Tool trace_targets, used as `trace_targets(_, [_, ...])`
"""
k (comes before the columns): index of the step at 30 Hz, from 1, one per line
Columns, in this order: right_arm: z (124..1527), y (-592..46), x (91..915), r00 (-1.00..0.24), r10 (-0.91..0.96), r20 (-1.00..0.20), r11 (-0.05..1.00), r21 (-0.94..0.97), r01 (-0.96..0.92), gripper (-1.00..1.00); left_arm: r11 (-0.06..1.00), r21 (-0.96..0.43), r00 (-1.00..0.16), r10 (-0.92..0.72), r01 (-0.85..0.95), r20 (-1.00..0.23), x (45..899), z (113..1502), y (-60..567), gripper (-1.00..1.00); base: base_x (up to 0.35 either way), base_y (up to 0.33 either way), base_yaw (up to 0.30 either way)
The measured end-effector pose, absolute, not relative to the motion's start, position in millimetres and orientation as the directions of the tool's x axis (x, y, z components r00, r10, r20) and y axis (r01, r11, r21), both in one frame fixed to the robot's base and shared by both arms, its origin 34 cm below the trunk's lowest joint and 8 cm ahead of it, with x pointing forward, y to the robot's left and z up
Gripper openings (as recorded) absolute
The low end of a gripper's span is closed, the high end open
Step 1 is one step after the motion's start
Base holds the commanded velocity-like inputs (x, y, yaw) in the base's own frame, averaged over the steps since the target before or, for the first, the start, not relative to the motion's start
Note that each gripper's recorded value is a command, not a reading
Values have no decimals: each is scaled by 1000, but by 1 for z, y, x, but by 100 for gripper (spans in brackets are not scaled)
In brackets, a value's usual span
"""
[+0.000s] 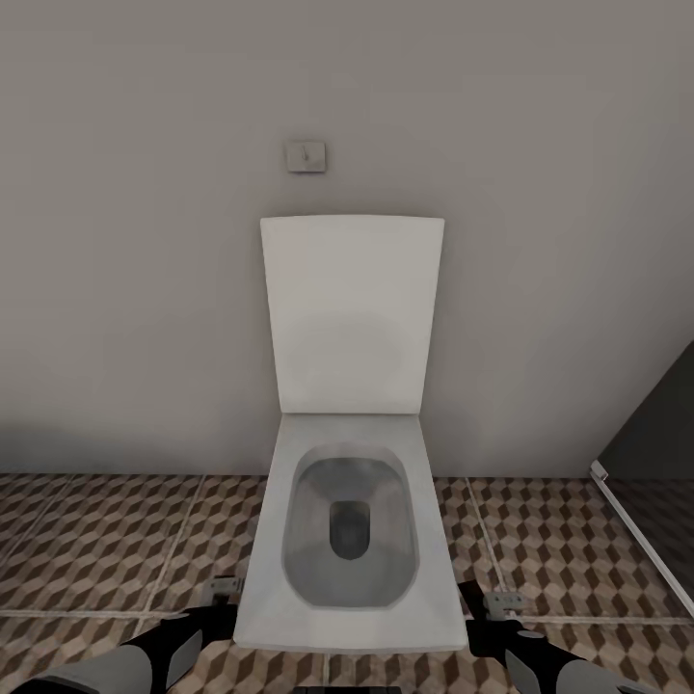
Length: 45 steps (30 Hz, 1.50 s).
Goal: Take the four mousetraps from the cabinet in the bathroom and place them on the bathroom floor. Make sure all four end up on the same floor surface, and ensure that at least two of them are either under or directly next to the same bathroom sink.
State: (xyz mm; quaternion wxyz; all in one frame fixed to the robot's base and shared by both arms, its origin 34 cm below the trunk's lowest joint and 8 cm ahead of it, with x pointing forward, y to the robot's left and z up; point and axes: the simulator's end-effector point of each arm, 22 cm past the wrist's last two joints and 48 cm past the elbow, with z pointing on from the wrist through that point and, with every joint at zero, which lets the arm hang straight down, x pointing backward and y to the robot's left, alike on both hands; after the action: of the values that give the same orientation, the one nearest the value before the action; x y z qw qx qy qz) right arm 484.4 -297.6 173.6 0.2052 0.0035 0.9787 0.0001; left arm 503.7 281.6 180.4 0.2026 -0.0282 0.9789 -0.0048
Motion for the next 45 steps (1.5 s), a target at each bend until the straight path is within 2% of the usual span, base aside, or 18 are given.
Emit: trace_targets(45, [171, -297, 478, -920, 7, -391, 1000, 4, 6, -100, 998, -21, -917, -57, -54, -395, 503, 180, 282, -100, 0, 0, 0])
